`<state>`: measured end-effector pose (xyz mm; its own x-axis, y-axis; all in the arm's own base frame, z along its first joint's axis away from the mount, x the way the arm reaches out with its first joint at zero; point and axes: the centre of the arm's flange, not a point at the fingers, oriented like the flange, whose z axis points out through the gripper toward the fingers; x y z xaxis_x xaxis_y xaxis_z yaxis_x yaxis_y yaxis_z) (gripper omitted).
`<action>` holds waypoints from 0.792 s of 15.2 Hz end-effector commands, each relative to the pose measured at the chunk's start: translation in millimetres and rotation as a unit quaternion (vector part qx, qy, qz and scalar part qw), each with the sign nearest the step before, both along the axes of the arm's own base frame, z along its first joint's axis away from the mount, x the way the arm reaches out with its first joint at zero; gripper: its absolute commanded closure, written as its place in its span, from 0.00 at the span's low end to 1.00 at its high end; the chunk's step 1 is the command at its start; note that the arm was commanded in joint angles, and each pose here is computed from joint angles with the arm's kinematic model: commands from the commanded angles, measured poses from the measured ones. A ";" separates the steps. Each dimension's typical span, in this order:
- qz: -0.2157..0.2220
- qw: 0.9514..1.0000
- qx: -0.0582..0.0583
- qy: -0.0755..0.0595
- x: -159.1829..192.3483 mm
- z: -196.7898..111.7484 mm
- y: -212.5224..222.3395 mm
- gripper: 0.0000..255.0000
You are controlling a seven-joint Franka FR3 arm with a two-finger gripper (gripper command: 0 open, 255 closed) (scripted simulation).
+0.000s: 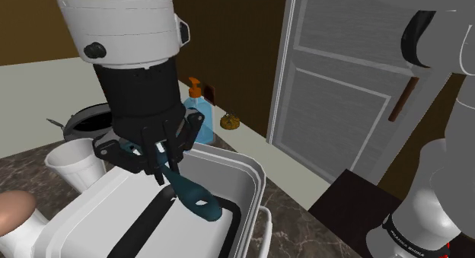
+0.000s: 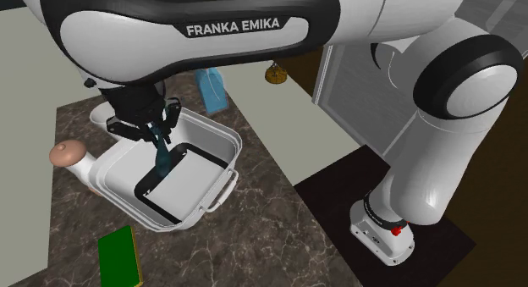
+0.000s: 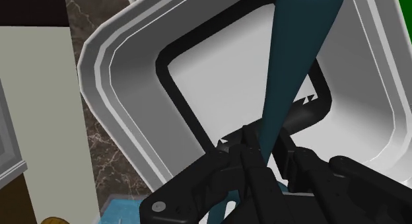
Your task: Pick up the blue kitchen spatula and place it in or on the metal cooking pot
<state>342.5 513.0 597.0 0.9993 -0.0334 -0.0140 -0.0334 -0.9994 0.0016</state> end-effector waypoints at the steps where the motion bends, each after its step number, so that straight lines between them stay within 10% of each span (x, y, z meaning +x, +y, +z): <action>1: -0.001 1.000 0.000 0.000 0.7 -9.5 3.8 1.00; 12: -0.001 1.000 0.000 0.000 0.7 -51.6 3.8 1.00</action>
